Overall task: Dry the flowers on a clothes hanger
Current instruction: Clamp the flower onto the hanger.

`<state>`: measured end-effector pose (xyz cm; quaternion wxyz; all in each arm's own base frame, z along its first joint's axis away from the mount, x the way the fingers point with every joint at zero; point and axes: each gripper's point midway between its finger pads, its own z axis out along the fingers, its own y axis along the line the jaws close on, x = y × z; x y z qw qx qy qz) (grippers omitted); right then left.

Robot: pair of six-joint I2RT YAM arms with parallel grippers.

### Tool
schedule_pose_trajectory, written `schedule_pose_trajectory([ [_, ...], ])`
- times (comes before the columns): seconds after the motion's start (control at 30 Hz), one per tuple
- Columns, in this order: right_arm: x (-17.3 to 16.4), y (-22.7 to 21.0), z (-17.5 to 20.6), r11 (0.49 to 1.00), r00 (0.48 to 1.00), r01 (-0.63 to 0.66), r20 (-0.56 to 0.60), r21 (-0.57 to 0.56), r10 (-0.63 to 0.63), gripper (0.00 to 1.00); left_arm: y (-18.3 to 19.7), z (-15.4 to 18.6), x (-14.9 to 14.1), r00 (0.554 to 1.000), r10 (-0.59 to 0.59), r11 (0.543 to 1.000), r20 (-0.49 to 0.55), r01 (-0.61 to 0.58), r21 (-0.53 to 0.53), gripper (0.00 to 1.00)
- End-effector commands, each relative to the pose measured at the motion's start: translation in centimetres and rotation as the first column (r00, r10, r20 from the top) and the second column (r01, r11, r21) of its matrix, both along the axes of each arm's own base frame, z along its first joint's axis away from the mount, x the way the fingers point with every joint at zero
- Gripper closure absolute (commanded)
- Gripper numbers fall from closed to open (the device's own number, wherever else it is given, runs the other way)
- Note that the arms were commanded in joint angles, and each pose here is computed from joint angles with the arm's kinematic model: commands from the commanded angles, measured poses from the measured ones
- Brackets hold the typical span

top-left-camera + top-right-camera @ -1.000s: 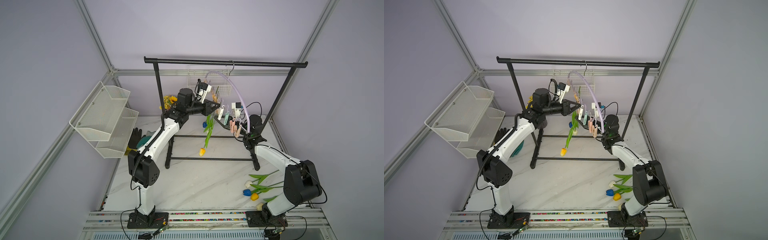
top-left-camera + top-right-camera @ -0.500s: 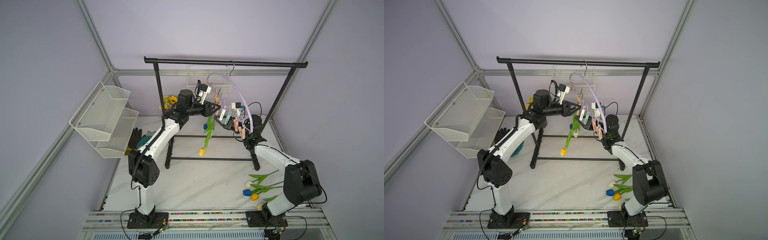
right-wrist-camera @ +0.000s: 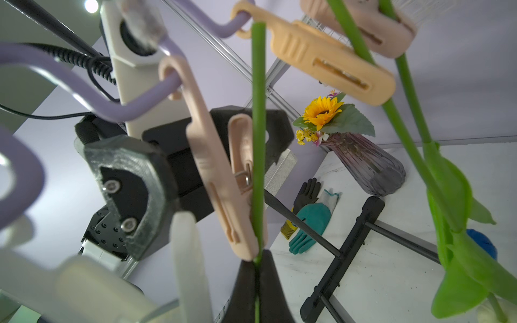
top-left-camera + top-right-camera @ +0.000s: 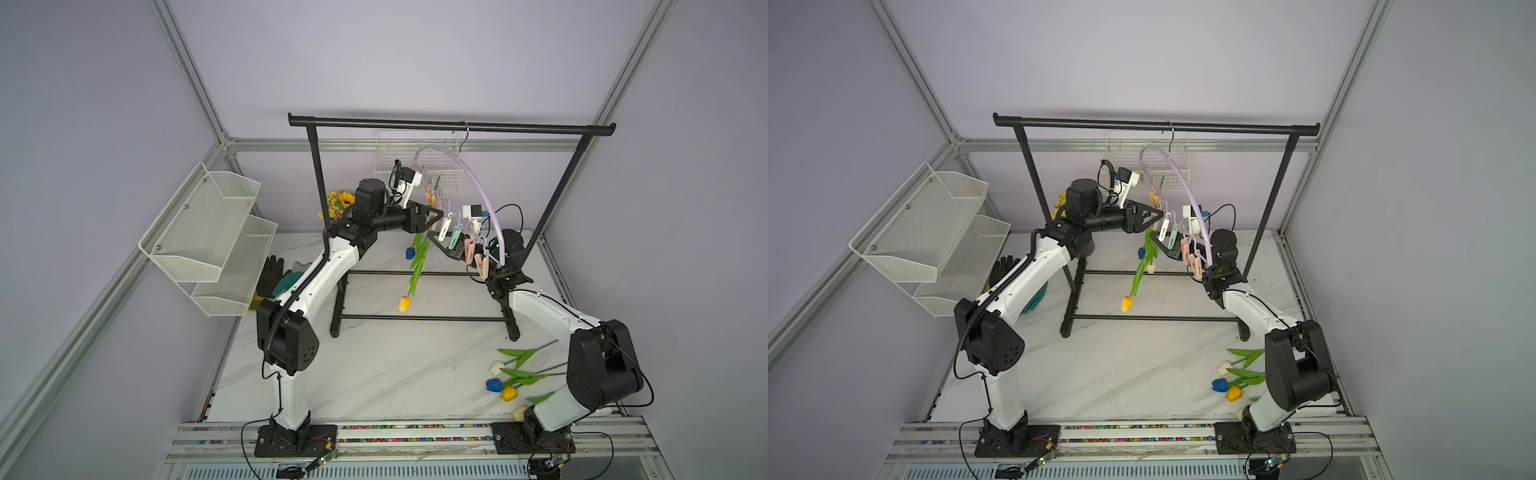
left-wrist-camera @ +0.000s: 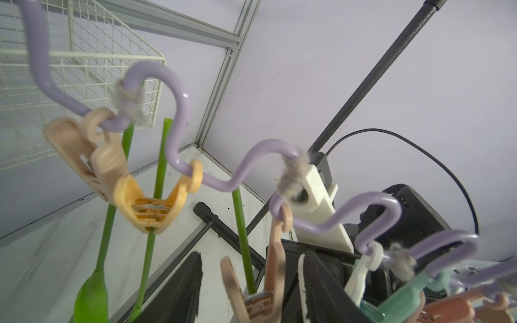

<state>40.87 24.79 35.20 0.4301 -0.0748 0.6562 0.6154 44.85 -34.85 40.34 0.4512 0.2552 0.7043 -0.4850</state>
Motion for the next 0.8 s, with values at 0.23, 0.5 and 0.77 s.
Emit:
schedule_pose_trajectory([
  [0.23, -0.1, -0.5, 1.5, 1.000, 0.997, 0.022, 0.068, -0.007, -0.021, 0.81, 1.3, 3.9, -0.9, 0.997, 0.019, 0.999, 0.076, -0.016, -0.040, 0.37],
  [0.5, 0.2, -1.3, -0.2, 0.993, 0.994, 0.078, 0.087, -0.093, -0.070, 0.67, 1.5, 4.2, -1.0, 0.996, 0.023, 0.999, 0.081, -0.020, -0.039, 0.37],
  [0.77, 0.4, -2.5, -1.0, 0.978, 0.985, 0.141, 0.119, -0.154, -0.123, 0.57, 1.8, 4.0, -0.9, 0.997, 0.031, 0.999, 0.076, -0.028, -0.034, 0.37],
])
